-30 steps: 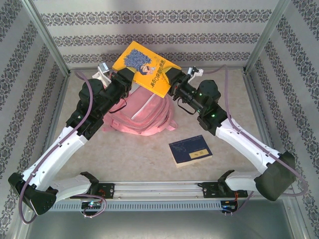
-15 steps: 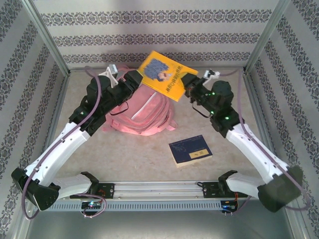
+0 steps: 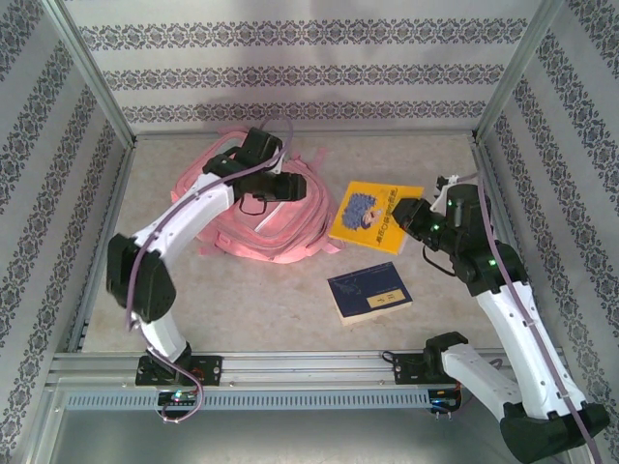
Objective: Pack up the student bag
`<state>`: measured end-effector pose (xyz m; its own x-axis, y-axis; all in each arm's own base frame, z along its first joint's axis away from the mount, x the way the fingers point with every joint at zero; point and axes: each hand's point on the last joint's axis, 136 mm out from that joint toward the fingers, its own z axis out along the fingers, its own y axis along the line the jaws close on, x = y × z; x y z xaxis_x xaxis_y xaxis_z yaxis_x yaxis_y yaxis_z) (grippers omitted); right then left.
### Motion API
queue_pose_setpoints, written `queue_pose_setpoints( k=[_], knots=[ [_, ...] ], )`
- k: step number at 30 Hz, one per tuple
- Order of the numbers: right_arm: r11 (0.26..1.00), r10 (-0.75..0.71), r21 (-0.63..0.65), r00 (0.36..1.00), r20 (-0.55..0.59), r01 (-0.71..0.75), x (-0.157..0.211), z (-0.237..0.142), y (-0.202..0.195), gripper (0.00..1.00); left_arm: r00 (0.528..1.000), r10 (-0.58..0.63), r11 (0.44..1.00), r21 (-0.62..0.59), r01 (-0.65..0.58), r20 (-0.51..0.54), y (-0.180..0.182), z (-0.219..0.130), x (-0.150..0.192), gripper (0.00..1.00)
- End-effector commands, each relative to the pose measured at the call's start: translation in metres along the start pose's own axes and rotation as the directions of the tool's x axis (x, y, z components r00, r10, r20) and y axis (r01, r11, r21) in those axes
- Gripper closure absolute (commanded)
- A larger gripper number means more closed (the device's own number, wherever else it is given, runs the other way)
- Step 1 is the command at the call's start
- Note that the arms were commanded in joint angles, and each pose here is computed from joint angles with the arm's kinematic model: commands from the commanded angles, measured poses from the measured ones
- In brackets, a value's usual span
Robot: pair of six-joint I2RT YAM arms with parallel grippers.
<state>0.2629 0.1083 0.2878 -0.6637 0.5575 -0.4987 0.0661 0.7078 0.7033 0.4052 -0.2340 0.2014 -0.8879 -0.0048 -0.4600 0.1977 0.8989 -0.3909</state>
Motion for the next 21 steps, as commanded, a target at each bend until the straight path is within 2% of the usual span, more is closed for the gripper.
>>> queue_pose_setpoints(
  k=[1,3,7,12,18,21],
  knots=[
    [0.992,-0.123,0.01,0.992,0.031,0.122,-0.003,-0.027,0.008,1.0,0.994,0.082,0.997,0.01,-0.082,-0.074,0.02,0.003,-0.006,0.41],
    [0.989,-0.143,-0.035,0.99,0.0,0.143,0.004,-0.029,0.015,1.0,0.99,0.111,0.994,0.034,-0.108,-0.088,0.025,0.016,-0.008,0.42],
    [0.99,-0.136,-0.047,0.99,-0.039,0.134,0.01,-0.034,0.018,1.0,0.987,0.087,0.989,0.132,-0.07,-0.132,0.034,0.036,-0.008,0.48],
    [0.989,-0.146,-0.031,0.988,-0.05,0.144,0.01,-0.038,0.018,1.0,0.974,0.088,0.96,0.279,-0.027,-0.208,0.019,0.053,0.006,0.57],
    [0.991,-0.13,-0.023,0.99,-0.06,0.129,0.01,-0.035,0.016,1.0,0.962,0.085,0.951,0.311,0.0,-0.261,0.021,0.063,0.024,0.6],
    [0.993,-0.115,-0.021,0.991,-0.069,0.114,0.013,-0.03,0.013,1.0,0.957,0.094,0.944,0.331,0.003,-0.275,0.019,0.064,0.03,0.72]
  ],
)
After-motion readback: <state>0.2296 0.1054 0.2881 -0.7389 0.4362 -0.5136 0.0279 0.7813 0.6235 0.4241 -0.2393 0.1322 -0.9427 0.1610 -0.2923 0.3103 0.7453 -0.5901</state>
